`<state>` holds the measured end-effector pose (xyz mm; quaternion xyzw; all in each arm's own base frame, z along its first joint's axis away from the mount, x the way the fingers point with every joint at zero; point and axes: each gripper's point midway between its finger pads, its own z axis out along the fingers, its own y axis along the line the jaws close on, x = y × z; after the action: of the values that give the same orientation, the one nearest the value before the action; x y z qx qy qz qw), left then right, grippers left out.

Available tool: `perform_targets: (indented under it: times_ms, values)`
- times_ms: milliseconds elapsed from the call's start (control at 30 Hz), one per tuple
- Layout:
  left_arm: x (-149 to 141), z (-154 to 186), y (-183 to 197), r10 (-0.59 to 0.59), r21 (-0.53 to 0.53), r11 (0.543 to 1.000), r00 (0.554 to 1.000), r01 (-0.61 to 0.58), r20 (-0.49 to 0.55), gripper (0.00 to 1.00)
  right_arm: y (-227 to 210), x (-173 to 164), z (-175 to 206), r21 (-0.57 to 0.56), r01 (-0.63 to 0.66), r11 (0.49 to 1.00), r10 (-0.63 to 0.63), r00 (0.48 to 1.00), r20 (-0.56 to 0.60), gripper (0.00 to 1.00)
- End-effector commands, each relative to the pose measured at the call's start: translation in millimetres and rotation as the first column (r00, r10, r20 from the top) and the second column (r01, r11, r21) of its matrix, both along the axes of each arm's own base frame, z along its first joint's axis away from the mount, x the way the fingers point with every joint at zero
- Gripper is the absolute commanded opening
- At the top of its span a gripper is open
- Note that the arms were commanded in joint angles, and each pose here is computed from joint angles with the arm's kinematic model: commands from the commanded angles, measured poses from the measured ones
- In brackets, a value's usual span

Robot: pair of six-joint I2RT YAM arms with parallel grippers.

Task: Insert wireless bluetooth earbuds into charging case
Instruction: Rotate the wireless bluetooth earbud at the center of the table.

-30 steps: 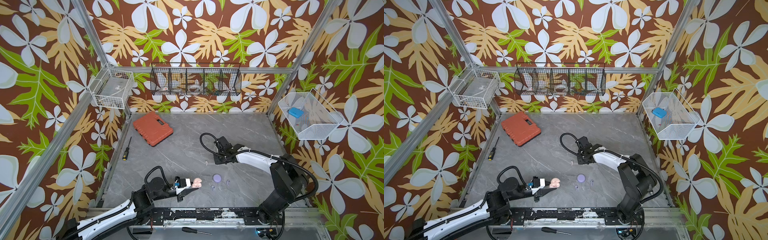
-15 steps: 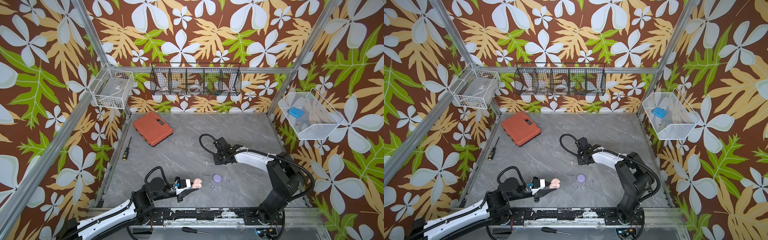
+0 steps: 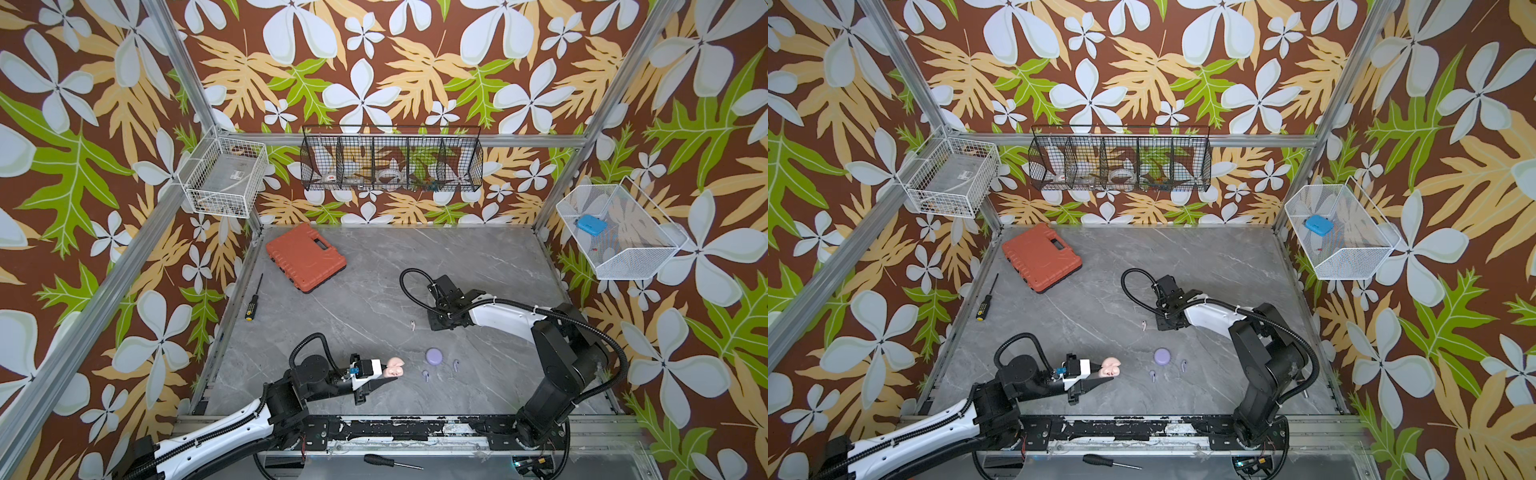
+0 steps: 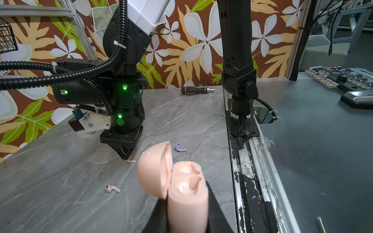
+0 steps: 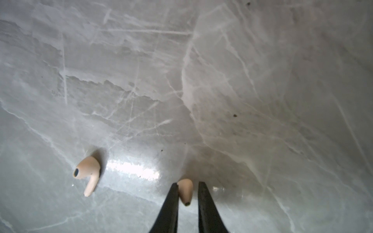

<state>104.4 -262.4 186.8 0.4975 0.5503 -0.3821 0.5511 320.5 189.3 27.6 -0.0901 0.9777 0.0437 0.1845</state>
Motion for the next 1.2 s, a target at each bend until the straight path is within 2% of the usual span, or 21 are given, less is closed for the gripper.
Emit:
perform_targets:
  times_ms: [0, 1167]
  values:
    - [-0.2, 7.9, -0.8, -0.003, -0.027, 1.0, 1.0, 0.004, 0.021, 0.0, 0.0, 2.2, 0.1, 0.012, 0.01, 1.0, -0.01, 1.0, 0.005, 0.17]
    - [0.0, 2.9, -1.1, -0.005, -0.012, 1.0, 1.0, 0.005, 0.016, 0.0, -3.3, -7.3, -0.8, 0.174, 0.065, 0.983, -0.064, 0.998, -0.015, 0.13]
